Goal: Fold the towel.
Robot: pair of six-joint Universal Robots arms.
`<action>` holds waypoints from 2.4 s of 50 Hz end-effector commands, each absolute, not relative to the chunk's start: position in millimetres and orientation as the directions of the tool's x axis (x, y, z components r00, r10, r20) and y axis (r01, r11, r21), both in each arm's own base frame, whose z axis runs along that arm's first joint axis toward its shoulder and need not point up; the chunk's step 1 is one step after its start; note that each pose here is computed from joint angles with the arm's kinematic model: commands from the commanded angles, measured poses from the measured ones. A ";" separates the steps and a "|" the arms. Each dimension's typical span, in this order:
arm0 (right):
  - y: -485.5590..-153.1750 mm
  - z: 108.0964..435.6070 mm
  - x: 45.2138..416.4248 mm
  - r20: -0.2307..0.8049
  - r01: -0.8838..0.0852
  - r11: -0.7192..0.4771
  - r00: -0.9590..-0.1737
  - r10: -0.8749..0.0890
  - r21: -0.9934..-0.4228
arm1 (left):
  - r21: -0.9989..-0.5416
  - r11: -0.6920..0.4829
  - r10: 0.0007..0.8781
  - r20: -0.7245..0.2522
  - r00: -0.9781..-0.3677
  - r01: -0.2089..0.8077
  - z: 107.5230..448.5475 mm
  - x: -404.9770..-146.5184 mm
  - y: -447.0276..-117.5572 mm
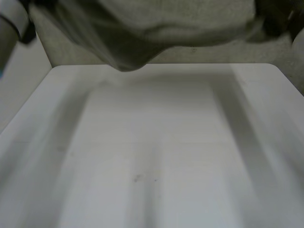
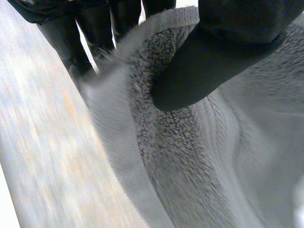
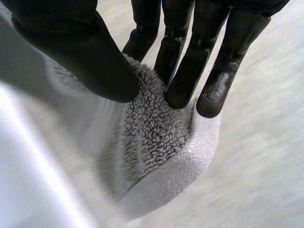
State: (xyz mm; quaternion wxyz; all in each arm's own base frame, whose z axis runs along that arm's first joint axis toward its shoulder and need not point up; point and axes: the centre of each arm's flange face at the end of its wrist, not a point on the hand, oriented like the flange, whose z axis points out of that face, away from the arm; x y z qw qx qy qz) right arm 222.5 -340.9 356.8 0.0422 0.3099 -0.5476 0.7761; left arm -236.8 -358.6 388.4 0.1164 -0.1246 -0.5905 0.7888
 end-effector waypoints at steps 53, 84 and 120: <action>-316.7 196.3 183.1 0.138 -0.476 0.432 -0.778 -0.613 -0.766 | -0.932 0.056 0.446 -0.298 -0.844 0.359 201.0 -211.9 -245.1; -225.9 157.8 166.4 0.279 -0.549 0.270 -0.716 -0.640 -0.791 | -0.932 0.072 0.422 -0.293 -0.858 0.354 196.6 -205.0 -251.1; -240.7 122.9 149.6 0.266 -0.502 0.225 -0.727 -0.633 -0.835 | -0.930 0.099 0.428 -0.280 -0.859 0.353 188.4 -205.3 -252.6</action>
